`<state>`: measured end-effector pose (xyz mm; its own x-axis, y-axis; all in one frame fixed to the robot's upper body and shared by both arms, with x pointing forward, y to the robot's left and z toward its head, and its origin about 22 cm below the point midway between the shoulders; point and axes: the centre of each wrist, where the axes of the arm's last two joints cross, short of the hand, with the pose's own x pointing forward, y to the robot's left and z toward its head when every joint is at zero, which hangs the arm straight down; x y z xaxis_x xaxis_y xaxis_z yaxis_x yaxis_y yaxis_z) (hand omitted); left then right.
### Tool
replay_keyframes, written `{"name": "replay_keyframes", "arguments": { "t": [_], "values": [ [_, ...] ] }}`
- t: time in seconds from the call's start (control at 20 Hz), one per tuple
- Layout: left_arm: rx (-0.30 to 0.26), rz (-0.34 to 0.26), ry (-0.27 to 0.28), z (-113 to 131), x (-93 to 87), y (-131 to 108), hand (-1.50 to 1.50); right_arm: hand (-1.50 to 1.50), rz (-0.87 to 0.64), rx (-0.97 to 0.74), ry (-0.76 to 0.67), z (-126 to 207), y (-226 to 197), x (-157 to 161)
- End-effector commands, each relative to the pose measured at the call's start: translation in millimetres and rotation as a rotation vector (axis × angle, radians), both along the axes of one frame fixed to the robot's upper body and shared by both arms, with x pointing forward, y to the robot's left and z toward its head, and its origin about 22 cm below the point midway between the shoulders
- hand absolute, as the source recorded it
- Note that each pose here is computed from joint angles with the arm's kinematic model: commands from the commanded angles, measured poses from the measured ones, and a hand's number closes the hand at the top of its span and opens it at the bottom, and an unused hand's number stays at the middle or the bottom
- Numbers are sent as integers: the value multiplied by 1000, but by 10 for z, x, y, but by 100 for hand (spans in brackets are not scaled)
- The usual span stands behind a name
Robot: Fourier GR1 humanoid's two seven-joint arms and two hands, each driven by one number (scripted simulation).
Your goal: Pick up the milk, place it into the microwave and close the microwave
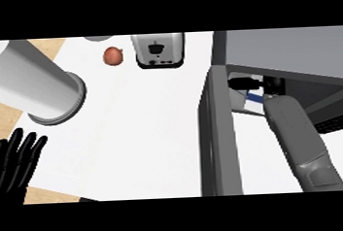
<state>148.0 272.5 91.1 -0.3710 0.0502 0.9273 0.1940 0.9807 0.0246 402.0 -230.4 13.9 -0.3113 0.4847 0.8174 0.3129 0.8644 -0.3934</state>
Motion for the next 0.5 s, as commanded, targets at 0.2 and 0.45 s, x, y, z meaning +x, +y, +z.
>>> {"name": "replay_keyframes", "arguments": {
  "t": [0.2,0.45],
  "values": [
    [-9,12,15,-42,33,-151,-150,-150,5,22,103,280,11,315],
    [-9,9,2,19,27,-260,-150,-150,76,62,128,231,57,337]
  ]
}}
